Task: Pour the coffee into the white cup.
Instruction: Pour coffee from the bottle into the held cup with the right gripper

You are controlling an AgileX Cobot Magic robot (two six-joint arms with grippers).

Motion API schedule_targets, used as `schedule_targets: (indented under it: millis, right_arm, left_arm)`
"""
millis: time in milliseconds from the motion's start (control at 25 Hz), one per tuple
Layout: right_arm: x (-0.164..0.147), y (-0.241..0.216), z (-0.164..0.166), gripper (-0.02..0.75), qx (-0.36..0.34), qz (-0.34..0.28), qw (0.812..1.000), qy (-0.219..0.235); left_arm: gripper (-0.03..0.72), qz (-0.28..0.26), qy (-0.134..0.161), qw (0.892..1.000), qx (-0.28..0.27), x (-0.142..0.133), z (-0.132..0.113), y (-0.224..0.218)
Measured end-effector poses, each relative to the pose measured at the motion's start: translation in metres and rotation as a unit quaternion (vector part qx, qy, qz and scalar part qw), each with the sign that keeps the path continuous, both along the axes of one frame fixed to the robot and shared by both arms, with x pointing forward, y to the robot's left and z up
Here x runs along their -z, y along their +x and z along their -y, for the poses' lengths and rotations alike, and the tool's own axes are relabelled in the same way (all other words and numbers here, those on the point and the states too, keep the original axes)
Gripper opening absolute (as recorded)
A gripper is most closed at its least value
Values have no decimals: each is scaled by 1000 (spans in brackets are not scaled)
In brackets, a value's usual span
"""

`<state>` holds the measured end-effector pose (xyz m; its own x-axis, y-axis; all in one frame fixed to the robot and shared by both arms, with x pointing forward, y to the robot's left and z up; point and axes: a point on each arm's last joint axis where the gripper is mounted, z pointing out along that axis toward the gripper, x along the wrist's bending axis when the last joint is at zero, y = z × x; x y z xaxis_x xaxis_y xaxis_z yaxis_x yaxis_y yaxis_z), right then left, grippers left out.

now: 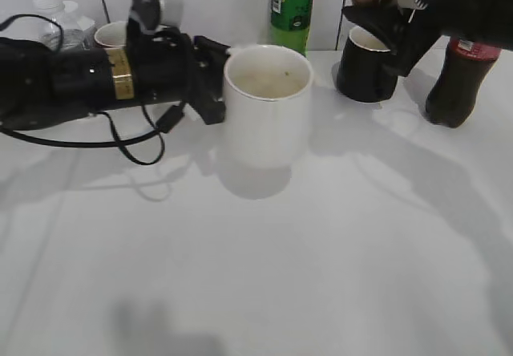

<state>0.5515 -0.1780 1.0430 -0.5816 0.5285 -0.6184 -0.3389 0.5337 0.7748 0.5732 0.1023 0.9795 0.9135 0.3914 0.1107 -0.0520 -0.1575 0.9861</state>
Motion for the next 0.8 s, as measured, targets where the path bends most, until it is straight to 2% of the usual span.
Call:
schedule_targets:
  millis: [320, 600, 800]
  right_arm:
    - [-2, 0, 0, 540, -15, 61, 996, -68]
    - [-2, 0, 0, 540, -27, 120, 983, -135]
    - [-2, 0, 0, 540, -37, 171, 966, -192]
  left_arm:
    - [45, -9, 1, 1000, 24, 6, 33, -4]
    - [45, -16, 4, 999, 34, 12, 42, -9]
    - [45, -16, 4, 999, 35, 12, 42, -9]
